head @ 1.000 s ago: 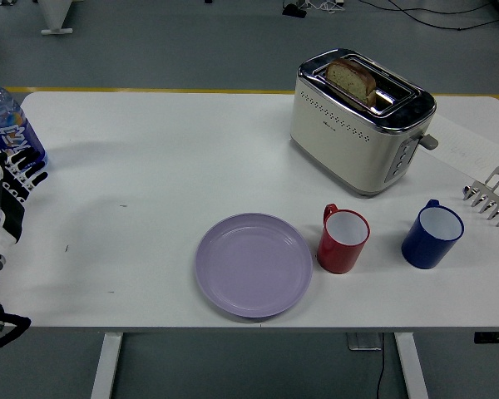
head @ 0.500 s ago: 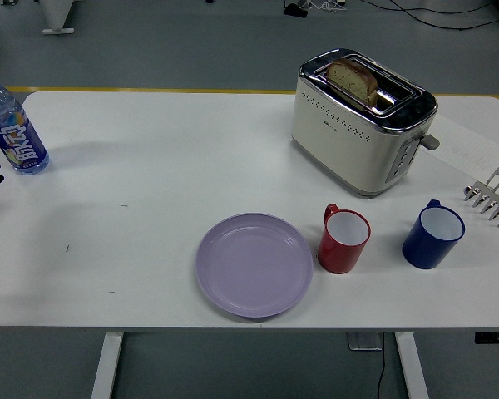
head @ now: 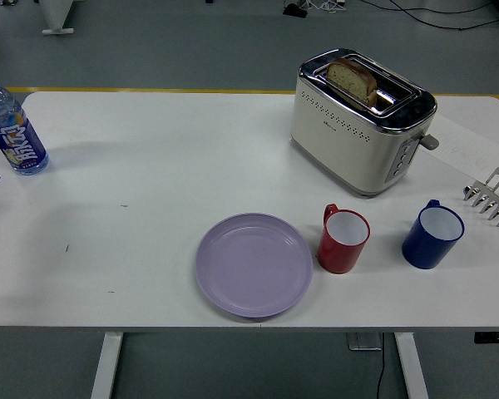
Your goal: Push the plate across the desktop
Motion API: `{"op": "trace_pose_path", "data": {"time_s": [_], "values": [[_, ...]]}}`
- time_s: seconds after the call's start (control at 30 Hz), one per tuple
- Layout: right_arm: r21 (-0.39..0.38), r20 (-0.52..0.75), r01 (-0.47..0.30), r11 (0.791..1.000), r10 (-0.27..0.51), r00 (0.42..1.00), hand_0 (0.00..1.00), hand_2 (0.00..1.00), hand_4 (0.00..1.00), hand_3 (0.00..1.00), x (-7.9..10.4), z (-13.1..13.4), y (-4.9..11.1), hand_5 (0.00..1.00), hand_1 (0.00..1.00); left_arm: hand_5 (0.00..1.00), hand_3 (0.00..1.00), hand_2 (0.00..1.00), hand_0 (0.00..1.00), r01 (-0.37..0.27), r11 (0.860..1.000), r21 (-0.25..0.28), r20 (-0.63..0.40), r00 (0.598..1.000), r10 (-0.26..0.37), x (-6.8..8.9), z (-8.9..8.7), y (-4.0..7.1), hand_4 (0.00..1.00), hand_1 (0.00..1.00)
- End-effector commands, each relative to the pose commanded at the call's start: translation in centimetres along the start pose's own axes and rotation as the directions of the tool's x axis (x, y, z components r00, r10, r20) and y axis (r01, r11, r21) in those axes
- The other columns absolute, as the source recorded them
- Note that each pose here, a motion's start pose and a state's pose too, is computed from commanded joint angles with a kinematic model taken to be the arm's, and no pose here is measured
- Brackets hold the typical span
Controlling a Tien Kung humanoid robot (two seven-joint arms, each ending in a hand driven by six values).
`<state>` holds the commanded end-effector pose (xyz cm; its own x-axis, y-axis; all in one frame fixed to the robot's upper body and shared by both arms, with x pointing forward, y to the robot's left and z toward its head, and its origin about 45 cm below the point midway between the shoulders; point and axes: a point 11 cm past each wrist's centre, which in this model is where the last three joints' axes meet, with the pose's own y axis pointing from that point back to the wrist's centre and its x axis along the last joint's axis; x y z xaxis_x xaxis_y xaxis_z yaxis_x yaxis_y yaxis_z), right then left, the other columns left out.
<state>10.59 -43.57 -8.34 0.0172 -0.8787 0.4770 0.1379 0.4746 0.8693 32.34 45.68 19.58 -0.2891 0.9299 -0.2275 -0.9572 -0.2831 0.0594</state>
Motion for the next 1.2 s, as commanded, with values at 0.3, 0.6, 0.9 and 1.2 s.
{"op": "trace_pose_path", "data": {"time_s": [0.3, 0.6, 0.9, 1.2], "values": [[-0.005, 0.001, 0.002, 1.0, -0.002, 1.0, 0.56, 0.675, 0.288, 0.593, -0.07, 0.18, -0.04, 0.298, 0.546, 0.998, 0.655, 0.737, 0.729, -0.006, 1.0, 0.003, 0.001, 1.0, 0.006, 0.18, -0.17, 0.09, 0.51, 0.748], [-0.011, 0.002, 0.0, 1.0, 0.0, 1.0, 0.56, 0.676, 0.289, 0.593, -0.09, 0.41, -0.11, 0.3, 0.546, 0.998, 0.652, 0.736, 0.729, -0.009, 1.0, 0.011, 0.004, 1.0, 0.009, 0.27, -0.51, 0.2, 0.515, 0.749], [-0.019, -0.001, 0.0, 1.0, 0.0, 1.0, 0.56, 0.676, 0.289, 0.593, -0.15, 0.75, -0.22, 0.299, 0.546, 0.998, 0.653, 0.735, 0.728, 0.002, 1.0, 0.019, 0.009, 1.0, -0.002, 0.13, -0.79, 0.33, 0.521, 0.748], [-0.018, -0.001, 0.002, 1.0, -0.002, 1.0, 0.56, 0.675, 0.288, 0.593, -0.24, 0.76, -0.22, 0.301, 0.546, 0.998, 0.651, 0.734, 0.728, 0.011, 1.0, 0.018, 0.014, 1.0, -0.011, 0.05, -0.76, 0.37, 0.522, 0.747]]}}
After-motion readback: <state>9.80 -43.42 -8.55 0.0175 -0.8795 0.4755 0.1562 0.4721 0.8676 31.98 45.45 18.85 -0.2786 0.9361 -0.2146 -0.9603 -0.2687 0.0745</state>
